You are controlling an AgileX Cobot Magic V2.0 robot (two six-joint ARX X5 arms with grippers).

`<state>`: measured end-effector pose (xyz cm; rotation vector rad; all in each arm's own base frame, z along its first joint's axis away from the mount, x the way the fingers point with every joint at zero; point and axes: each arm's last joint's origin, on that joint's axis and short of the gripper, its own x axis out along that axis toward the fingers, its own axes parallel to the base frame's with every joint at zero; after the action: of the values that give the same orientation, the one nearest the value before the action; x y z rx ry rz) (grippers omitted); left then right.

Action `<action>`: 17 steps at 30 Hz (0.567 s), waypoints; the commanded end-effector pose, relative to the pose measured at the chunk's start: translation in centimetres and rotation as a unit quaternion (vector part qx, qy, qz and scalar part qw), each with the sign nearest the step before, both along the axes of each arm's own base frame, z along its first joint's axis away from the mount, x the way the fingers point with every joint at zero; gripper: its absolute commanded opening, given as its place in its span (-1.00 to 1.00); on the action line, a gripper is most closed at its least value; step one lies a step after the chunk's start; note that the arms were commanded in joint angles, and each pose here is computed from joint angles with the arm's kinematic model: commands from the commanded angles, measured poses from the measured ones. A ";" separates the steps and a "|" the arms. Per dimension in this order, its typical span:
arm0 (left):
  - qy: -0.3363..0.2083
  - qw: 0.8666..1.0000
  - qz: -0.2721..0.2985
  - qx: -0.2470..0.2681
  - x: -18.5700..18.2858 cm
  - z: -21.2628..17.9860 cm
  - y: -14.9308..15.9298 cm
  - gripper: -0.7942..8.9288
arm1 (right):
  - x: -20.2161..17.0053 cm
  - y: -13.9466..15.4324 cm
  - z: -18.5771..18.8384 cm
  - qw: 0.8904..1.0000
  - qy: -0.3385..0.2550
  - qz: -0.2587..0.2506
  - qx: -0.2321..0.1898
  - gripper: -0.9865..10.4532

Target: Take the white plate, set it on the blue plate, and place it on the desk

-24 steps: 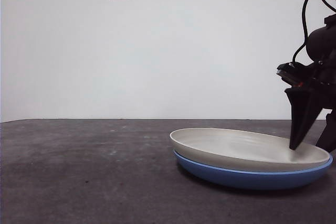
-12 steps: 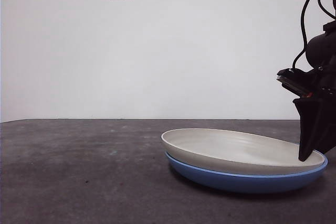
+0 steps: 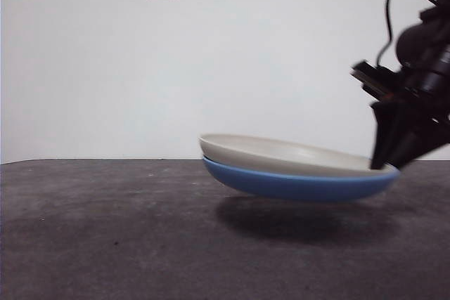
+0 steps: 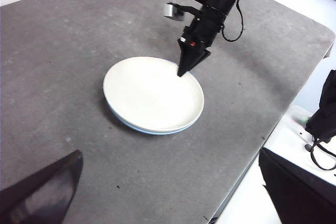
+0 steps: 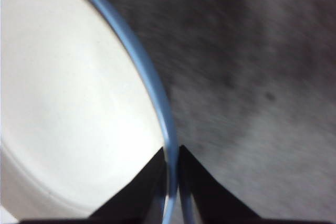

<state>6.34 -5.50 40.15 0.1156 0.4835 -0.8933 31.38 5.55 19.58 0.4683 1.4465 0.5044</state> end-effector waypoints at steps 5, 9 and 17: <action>-0.006 1.000 -0.001 -0.007 0.0 0.4 0.0 0.47 | 1.1 3.6 2.3 0.999 -0.036 0.012 -0.013 -0.82; -0.006 1.000 -0.001 -0.007 0.0 0.4 0.0 0.47 | 1.3 4.8 2.2 0.999 -0.035 0.020 -0.015 -0.82; -0.006 1.000 -0.001 -0.007 0.0 0.4 0.0 0.47 | 1.8 6.4 -0.3 0.999 -0.001 0.036 -0.023 -0.82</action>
<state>6.34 -5.50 40.15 0.1156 0.4835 -0.8933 32.78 11.33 19.33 0.3703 1.4759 0.5121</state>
